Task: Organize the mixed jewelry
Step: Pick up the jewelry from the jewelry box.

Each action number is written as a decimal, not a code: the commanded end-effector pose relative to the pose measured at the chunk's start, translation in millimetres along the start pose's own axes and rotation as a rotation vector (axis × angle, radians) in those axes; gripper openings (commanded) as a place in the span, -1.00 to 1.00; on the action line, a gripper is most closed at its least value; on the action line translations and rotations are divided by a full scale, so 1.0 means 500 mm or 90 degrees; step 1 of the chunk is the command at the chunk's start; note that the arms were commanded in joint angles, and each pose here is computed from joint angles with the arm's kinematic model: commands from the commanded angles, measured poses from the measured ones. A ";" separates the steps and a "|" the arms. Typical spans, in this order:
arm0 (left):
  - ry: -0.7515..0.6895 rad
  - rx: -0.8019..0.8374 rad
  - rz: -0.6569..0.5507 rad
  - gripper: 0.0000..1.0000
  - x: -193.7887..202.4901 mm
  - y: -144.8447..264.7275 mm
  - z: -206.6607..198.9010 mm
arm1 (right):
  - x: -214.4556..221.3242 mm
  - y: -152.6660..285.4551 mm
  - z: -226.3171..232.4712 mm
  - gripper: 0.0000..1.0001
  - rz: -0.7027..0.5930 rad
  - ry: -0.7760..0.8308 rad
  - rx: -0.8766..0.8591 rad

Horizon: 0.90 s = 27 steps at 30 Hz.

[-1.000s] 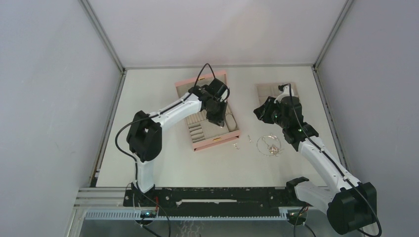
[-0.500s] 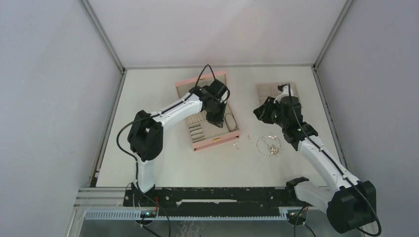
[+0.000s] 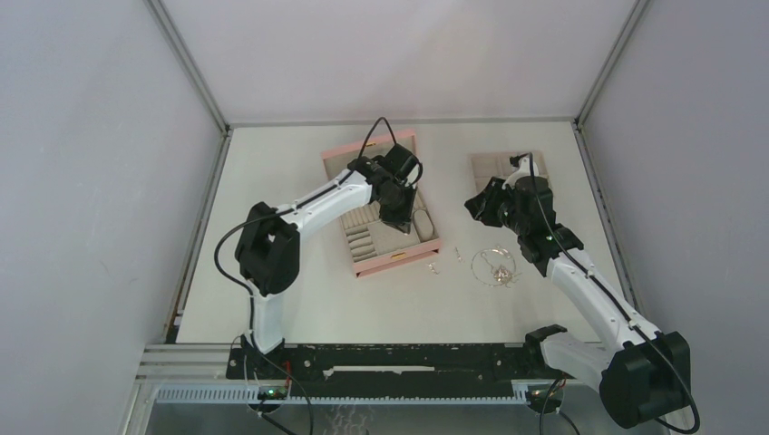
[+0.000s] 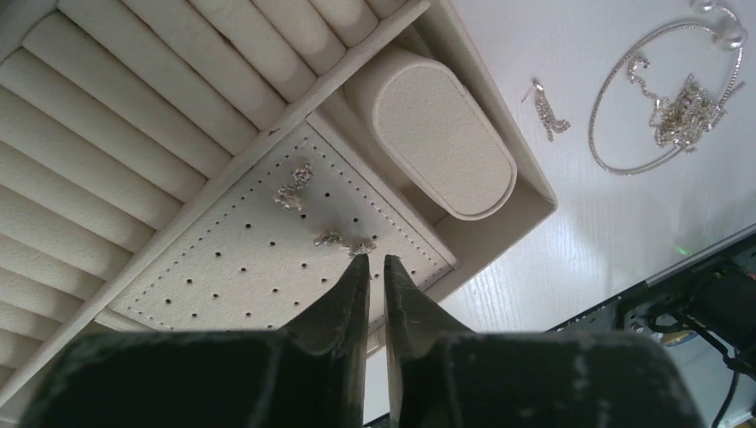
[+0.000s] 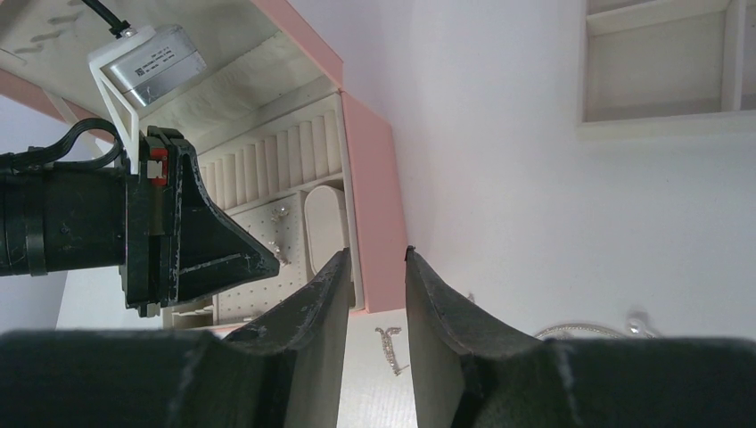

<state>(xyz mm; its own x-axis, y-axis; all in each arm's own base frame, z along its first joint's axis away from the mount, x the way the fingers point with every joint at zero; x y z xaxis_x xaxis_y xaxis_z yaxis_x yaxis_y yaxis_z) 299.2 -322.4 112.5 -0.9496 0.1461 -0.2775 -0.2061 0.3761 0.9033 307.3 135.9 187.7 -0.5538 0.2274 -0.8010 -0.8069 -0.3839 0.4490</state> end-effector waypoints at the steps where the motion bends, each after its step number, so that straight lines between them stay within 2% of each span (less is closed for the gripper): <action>1: -0.014 0.019 -0.013 -0.66 -0.016 0.018 -0.020 | -0.021 -0.001 0.005 -0.25 -0.026 0.008 -0.008; 27: -0.013 0.010 0.002 -0.70 -0.004 0.008 -0.011 | -0.021 0.001 0.004 -0.25 -0.026 0.005 -0.006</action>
<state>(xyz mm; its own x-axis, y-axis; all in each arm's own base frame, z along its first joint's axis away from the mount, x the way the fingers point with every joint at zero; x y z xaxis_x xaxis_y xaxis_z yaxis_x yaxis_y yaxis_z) 295.7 -319.2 111.1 -0.9537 0.1498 -0.2607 -0.1922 0.3632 0.9117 307.3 135.9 187.7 -0.5542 0.2276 -0.8007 -0.8067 -0.3838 0.4493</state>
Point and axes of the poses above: each gripper's point midway between its finger pads, its own y axis back along the fingers, its own z axis along the line the jaws close on, x = y × z, the point moved 1 cm from there along y, back along the fingers, and after that the axes turned 7 degrees about y, right-handed, at the moved point
